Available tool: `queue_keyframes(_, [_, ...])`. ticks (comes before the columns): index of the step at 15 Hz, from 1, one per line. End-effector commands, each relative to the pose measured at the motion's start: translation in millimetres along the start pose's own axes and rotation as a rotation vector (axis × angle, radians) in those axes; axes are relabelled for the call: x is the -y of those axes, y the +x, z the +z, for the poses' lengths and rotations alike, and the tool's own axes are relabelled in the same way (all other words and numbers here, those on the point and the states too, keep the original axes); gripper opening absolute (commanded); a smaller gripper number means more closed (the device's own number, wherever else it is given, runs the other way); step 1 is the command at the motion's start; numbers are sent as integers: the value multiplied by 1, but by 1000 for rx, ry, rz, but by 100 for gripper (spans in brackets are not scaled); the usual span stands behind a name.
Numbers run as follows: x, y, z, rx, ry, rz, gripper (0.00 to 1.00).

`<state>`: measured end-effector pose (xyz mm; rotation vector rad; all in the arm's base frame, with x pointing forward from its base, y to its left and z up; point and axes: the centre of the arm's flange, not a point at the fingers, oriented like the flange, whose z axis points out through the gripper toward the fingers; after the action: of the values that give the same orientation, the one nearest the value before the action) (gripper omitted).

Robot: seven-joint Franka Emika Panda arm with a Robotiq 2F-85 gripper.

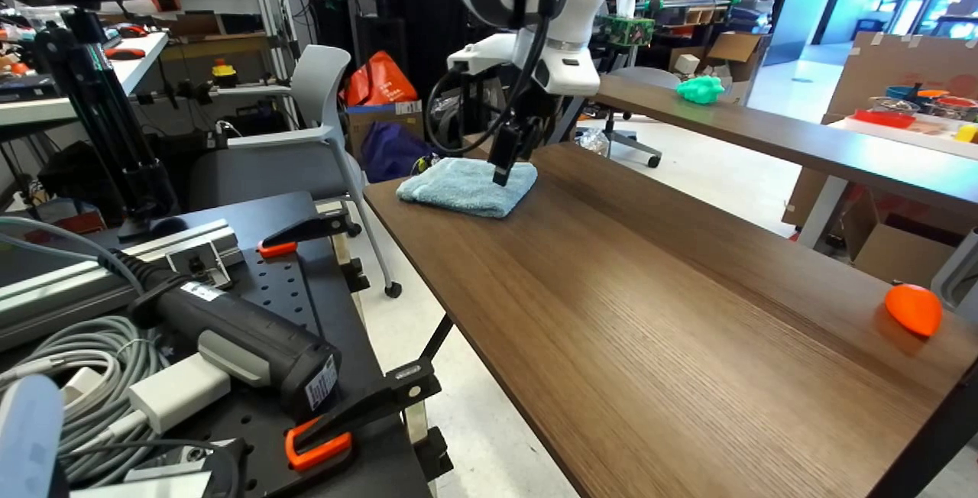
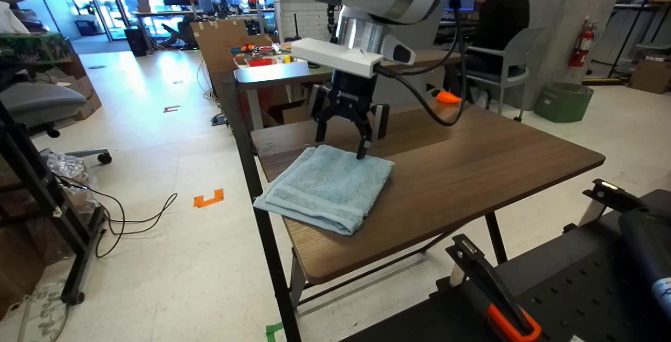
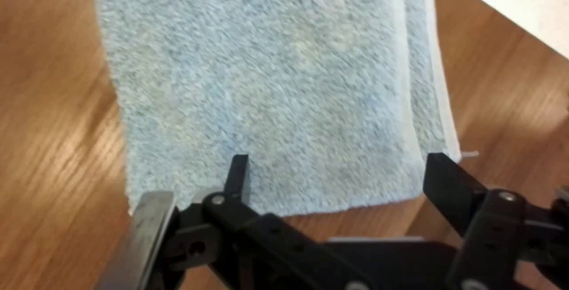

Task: Use towel to wipe the table

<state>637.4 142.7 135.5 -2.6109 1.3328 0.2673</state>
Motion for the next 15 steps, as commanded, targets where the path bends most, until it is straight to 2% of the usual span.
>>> queue_keyframes(1, [40, 48, 5, 54, 56, 176, 100])
queue_keyframes(4, [41, 57, -5, 71, 76, 244, 100])
queue_keyframes(8, [32, 22, -48, 20, 67, 204, 100])
queue_keyframes(10, [37, 5, -55, -12, 54, 194, 100])
queue_keyframes(12, [43, -8, -49, -40, 20, 198, 100])
queue_keyframes(15, [48, -24, -16, -106, -36, 212, 100])
